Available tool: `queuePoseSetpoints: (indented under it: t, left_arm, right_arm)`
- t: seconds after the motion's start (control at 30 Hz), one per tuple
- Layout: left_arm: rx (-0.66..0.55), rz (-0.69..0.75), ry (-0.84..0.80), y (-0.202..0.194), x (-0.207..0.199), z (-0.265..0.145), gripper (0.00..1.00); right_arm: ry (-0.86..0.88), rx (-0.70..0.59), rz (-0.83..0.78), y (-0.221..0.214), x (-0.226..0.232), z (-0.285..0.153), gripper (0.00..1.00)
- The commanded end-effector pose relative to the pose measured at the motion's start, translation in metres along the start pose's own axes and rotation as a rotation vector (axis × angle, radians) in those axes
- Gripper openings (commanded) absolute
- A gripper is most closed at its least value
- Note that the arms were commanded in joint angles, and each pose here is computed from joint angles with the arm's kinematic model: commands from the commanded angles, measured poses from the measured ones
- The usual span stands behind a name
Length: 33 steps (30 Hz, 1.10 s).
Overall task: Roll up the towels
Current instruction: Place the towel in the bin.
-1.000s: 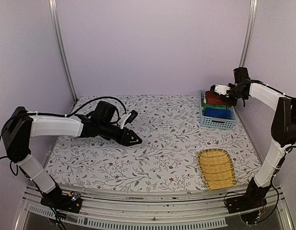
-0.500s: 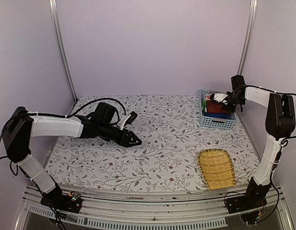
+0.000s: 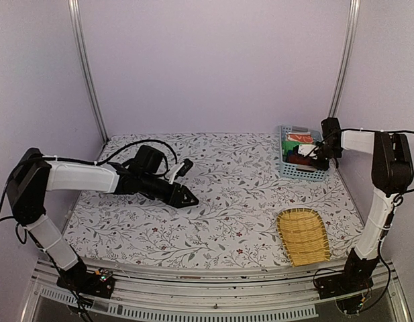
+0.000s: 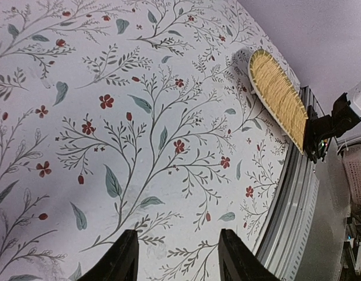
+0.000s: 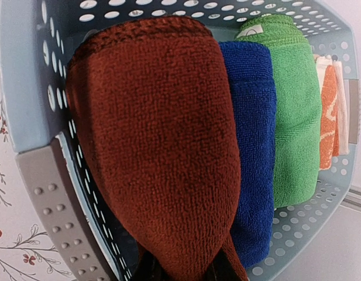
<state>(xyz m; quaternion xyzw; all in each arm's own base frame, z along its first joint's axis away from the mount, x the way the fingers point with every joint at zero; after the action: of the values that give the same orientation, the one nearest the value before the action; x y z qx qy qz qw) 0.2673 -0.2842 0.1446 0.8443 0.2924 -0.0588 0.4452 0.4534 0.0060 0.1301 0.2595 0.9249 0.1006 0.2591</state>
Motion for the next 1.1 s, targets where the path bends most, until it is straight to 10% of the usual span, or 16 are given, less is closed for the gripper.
queuePoseSetpoints:
  t: [0.0,0.53,1.07]
  left_arm:
    - [-0.013,-0.004,-0.010,0.003,0.005,0.003,0.49]
    - [-0.002,-0.006,-0.008,-0.002,0.005,0.003,0.49]
    - [-0.010,-0.008,0.010,0.000,0.015,0.001,0.50]
  right_arm:
    - [-0.025,-0.035,-0.012,0.008,-0.008,-0.013,0.02]
    - [0.237,0.147,0.068,-0.009,0.007,0.034,0.23]
    - [0.187,0.081,0.043,0.006,-0.013,-0.022,0.47]
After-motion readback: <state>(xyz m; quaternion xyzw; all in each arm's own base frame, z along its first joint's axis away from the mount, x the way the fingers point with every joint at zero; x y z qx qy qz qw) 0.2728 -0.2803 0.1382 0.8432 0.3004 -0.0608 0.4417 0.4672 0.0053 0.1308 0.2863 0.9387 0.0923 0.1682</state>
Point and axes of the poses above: each gripper's point midway between its finger pads, its own z axis out along the fingers, its own x axis along the line the jaws close on, y = z × x, the point moved 6 cm from there along -z, back along the fingers, and after that the axes turned 14 degrees about z, right-handed, at the moved point
